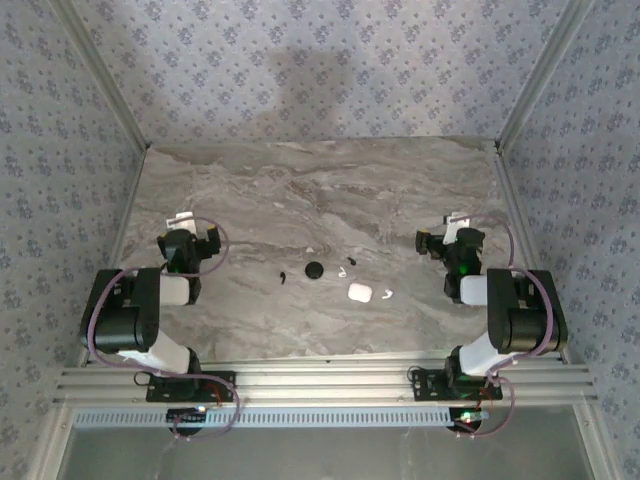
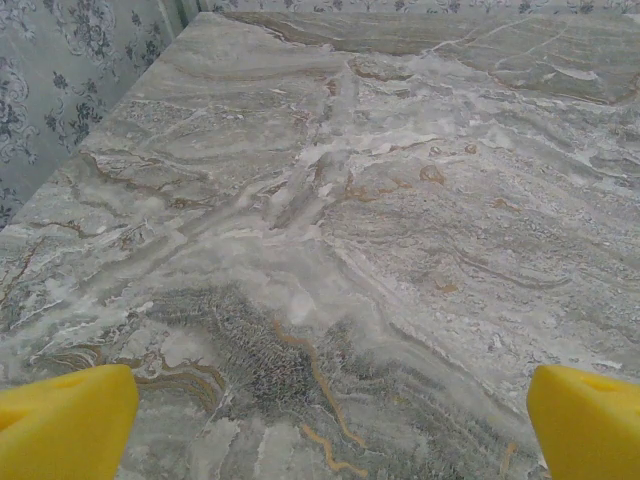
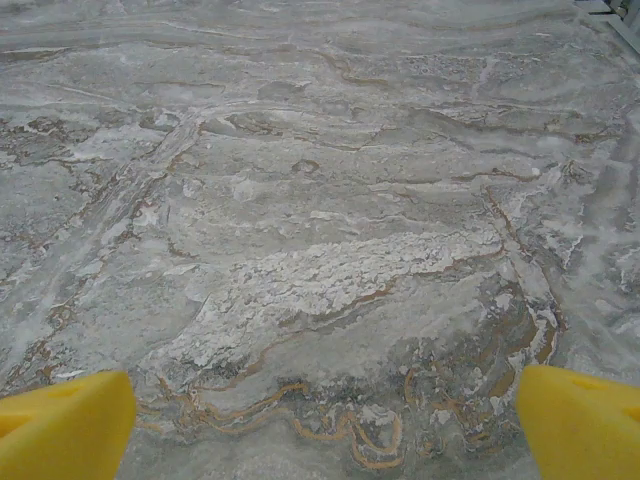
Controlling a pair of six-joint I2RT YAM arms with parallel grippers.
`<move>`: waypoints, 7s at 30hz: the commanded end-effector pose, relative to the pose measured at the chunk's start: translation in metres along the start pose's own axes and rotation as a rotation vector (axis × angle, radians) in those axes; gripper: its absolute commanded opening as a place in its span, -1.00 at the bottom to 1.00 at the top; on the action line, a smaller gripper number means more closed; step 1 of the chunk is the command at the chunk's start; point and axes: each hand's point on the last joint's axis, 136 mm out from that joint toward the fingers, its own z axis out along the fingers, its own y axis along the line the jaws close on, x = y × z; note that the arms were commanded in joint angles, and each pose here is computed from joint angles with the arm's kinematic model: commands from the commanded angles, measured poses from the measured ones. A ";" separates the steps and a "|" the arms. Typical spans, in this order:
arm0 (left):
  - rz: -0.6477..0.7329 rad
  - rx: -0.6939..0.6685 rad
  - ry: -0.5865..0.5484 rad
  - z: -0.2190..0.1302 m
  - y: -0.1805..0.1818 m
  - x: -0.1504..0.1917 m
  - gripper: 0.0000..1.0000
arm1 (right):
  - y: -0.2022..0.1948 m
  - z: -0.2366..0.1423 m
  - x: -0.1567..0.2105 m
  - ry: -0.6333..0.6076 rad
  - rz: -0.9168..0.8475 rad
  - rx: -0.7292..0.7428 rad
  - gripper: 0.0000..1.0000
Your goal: Insert wireless bluetooth earbuds into charging case
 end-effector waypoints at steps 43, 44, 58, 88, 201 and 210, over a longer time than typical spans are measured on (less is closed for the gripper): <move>-0.029 0.000 0.078 -0.012 -0.003 -0.040 0.90 | 0.002 -0.012 -0.043 0.165 0.055 -0.001 0.99; -0.034 0.021 0.101 -0.016 -0.007 -0.043 0.86 | 0.004 -0.017 -0.048 0.196 0.064 -0.012 0.99; -0.005 0.405 0.532 -0.091 -0.116 -0.015 0.50 | 0.092 -0.125 -0.031 0.749 0.164 -0.093 0.99; -0.106 0.425 0.648 -0.093 -0.141 0.016 0.45 | 0.221 -0.124 0.088 1.195 0.102 0.019 0.77; 0.147 1.467 -0.303 -0.264 -0.309 -0.118 -0.61 | 0.252 -0.189 -0.148 0.087 0.129 -0.903 0.52; 0.140 1.678 -0.307 -0.283 -0.309 -0.124 -0.61 | 0.232 -0.226 -0.155 0.001 -0.254 -1.196 0.24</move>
